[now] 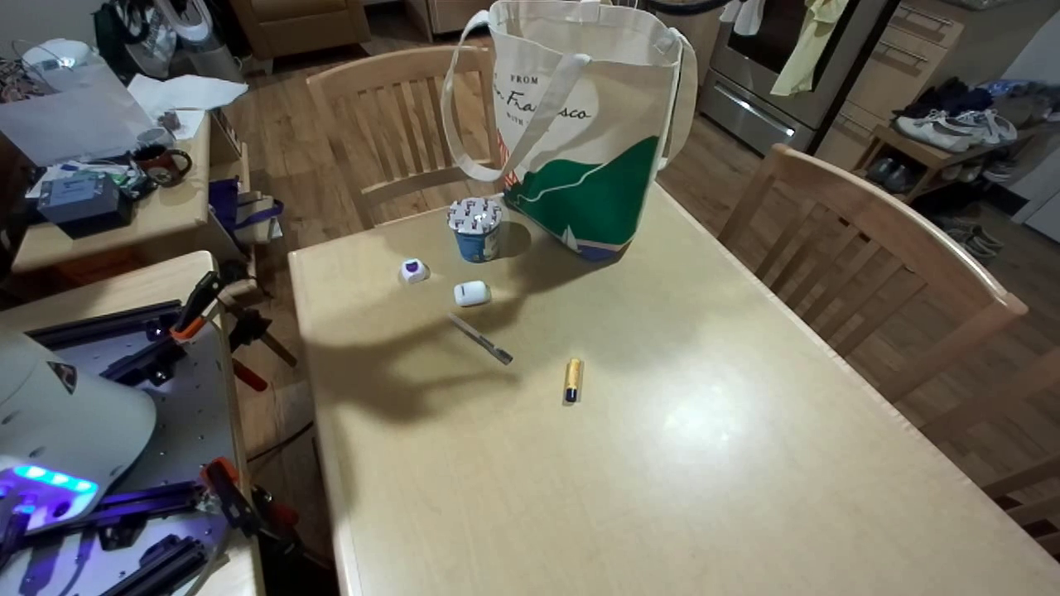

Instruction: Put the bottle in the bag

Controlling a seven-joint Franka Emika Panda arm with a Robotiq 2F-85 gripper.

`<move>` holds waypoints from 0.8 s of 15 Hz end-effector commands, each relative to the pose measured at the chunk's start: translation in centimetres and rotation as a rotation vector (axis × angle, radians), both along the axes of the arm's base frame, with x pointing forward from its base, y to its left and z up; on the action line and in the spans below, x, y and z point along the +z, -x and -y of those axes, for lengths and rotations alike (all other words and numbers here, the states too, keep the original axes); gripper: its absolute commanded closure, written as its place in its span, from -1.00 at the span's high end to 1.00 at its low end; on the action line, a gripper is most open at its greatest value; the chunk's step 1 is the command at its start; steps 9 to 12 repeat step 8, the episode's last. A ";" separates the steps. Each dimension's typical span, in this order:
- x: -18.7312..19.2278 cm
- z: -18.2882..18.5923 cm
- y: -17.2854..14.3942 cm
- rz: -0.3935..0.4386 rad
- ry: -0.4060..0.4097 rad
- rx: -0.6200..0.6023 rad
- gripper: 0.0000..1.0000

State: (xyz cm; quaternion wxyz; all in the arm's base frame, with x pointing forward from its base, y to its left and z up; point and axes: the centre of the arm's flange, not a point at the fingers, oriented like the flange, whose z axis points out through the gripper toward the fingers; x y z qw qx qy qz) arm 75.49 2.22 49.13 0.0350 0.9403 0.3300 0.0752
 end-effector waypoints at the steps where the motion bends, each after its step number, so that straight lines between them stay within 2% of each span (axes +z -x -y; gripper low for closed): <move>1: 3.7 0.9 2.5 -0.049 0.087 -0.135 1.00; 4: 5.0 3.1 5.4 -0.081 0.128 -0.299 1.00; 6: 5.2 4.5 6.8 -0.080 0.100 -0.414 1.00; 7: 5.3 4.0 3.7 -0.057 0.098 -0.320 1.00; 8: 5.6 4.6 4.1 -0.058 0.099 -0.358 1.00; 12: 5.6 4.6 4.1 -0.058 0.099 -0.358 1.00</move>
